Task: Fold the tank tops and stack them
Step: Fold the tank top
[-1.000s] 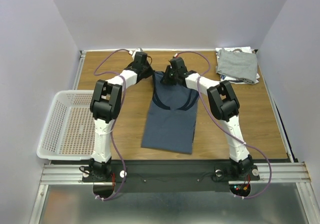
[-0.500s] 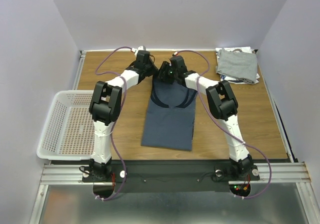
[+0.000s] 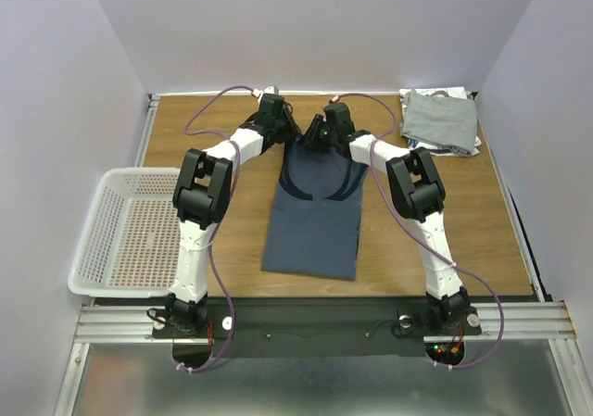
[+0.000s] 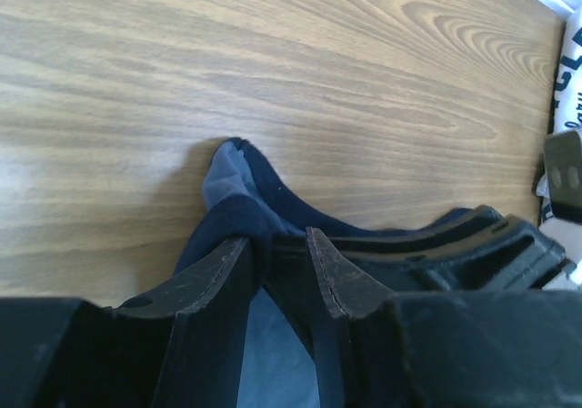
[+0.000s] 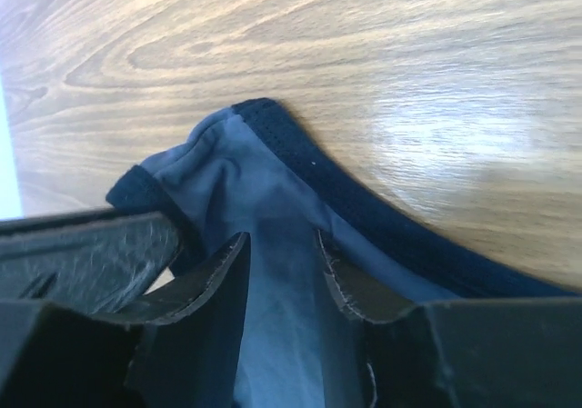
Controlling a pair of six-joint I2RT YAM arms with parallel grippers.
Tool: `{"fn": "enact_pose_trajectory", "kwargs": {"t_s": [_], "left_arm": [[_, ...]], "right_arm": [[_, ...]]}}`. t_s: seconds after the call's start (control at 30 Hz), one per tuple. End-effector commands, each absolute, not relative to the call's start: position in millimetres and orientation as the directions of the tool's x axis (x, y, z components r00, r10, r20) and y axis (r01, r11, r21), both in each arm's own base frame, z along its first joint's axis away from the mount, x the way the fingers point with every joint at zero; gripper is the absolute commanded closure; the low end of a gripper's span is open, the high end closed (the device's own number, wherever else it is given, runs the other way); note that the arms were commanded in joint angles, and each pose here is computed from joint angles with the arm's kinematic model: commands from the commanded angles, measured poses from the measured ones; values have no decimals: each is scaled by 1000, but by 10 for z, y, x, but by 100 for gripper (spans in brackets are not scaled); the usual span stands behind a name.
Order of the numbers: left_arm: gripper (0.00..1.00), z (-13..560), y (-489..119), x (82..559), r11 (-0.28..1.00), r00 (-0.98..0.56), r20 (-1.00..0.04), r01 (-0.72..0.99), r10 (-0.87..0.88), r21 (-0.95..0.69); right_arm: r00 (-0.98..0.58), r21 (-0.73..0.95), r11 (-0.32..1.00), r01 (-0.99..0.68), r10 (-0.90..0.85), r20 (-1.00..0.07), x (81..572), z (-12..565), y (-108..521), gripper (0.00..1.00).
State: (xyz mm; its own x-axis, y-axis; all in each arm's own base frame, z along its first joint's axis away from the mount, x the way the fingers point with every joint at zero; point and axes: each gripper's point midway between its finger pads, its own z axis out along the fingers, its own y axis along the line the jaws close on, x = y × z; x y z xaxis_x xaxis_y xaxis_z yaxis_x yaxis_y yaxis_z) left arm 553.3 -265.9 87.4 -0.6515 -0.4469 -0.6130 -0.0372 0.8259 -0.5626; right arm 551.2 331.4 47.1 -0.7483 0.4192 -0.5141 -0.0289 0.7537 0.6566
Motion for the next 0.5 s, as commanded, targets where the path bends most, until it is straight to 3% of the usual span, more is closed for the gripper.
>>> {"fn": "enact_pose_trajectory", "kwargs": {"t_s": [0.0, 0.47], "left_arm": [[60, 1154, -2813, 5654, 800, -634, -633, 35, -445, -599], [59, 758, -2812, 5673, 806, -648, -601, -35, -468, -590]], "right_arm": [[-685, 647, 753, -118, 410, -602, 5499, 1104, 3264, 60], [-559, 575, 810, -115, 426, -712, 5229, 1859, 2824, 63]]}}
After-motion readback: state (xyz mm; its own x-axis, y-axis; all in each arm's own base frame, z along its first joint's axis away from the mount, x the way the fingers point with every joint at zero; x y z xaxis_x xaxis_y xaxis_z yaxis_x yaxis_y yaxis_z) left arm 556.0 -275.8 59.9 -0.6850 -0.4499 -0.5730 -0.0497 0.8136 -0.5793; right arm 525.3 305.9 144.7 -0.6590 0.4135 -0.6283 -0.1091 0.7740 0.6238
